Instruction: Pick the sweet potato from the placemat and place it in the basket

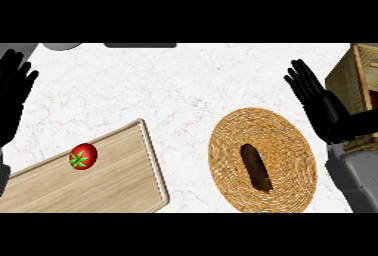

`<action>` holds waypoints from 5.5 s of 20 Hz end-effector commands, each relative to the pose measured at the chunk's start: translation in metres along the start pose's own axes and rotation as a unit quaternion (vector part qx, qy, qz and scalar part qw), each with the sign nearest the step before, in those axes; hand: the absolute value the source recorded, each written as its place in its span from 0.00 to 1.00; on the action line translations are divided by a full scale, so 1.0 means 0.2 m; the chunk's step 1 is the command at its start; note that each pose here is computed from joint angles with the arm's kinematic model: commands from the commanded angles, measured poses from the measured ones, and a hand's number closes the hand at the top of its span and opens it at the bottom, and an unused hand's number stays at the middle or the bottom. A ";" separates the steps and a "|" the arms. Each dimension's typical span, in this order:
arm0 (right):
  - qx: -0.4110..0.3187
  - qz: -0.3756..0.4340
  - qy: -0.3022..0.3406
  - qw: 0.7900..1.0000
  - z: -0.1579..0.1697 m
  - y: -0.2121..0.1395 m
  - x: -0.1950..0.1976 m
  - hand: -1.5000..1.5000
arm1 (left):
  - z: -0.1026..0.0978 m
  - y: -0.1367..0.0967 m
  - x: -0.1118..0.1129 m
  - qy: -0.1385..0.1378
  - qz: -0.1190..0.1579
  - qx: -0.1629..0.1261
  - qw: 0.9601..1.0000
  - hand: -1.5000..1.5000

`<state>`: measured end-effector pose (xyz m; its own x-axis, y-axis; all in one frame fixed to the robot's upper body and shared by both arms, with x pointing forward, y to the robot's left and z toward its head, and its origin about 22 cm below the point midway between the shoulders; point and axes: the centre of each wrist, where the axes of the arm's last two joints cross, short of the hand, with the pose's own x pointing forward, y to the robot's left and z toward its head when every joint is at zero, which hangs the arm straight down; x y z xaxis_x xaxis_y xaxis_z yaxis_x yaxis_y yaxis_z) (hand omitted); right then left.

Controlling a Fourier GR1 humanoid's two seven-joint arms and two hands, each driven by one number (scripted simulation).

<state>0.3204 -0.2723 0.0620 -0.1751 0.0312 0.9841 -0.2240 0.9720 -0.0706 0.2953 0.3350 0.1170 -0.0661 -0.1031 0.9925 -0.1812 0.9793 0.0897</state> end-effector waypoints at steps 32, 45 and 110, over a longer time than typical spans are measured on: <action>0.314 0.752 0.174 0.553 -0.12 1.62 0.21 0.00 | 0.09 -0.20 -0.19 -0.059 -0.152 -0.123 0.979 0.50; 0.337 0.766 0.275 0.472 -0.30 1.61 0.42 0.00 | 0.11 -0.23 -0.25 -0.064 -0.149 -0.108 0.981 0.50; 0.321 0.759 0.348 0.446 0.06 0.86 -0.12 1.00 | 0.12 -0.20 -0.20 -0.078 -0.151 -0.112 0.979 0.50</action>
<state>0.2783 -0.0953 0.0368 -0.2947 0.8140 -0.5006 -0.6051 -0.5644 -0.5615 0.2894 0.2917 0.0751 -0.1809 -0.3983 0.8992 0.0113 0.9134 0.4069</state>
